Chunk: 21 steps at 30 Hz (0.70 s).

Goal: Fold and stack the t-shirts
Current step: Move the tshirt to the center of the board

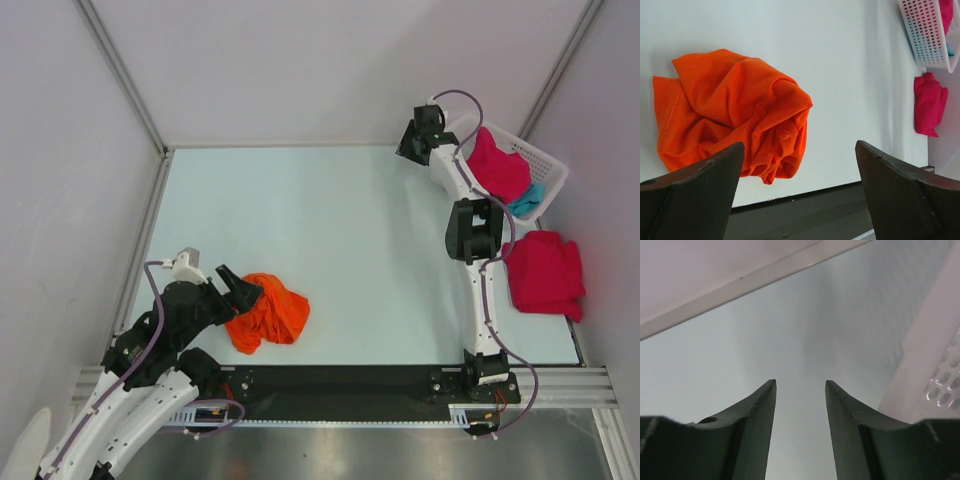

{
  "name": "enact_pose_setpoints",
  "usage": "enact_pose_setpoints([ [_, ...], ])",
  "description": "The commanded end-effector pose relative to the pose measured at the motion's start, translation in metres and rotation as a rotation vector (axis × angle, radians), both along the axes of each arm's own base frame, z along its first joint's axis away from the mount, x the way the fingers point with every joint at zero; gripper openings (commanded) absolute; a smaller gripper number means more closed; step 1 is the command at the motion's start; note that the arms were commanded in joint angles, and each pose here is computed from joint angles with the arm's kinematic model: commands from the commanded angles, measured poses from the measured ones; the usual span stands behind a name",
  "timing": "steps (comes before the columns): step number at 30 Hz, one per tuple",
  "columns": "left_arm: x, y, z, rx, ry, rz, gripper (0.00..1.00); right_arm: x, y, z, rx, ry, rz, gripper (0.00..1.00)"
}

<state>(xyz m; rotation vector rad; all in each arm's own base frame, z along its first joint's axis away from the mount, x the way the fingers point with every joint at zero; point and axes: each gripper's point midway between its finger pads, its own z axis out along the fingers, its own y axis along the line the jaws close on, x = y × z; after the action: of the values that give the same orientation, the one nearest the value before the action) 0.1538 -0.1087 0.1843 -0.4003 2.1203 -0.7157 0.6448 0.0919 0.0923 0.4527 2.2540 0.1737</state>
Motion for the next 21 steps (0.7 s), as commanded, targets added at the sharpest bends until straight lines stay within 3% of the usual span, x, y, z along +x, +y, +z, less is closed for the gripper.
enact_pose_setpoints([
  [1,0.004,-0.002,0.008,0.014,-0.015,-0.012,0.98,-0.048,-0.216,-0.061,-0.227,0.23,-0.438,0.51],
  [9,0.01,-0.013,0.0,0.007,0.001,-0.037,0.98,-0.053,-0.21,-0.046,-0.174,0.19,-0.452,0.61],
  [16,0.007,-0.008,0.001,0.008,-0.02,-0.031,0.98,-0.03,-0.181,0.043,-0.222,0.015,-0.404,0.69],
  [21,0.003,-0.006,0.002,-0.006,-0.033,-0.032,0.98,-0.043,-0.184,0.088,-0.237,-0.042,-0.444,0.69],
])
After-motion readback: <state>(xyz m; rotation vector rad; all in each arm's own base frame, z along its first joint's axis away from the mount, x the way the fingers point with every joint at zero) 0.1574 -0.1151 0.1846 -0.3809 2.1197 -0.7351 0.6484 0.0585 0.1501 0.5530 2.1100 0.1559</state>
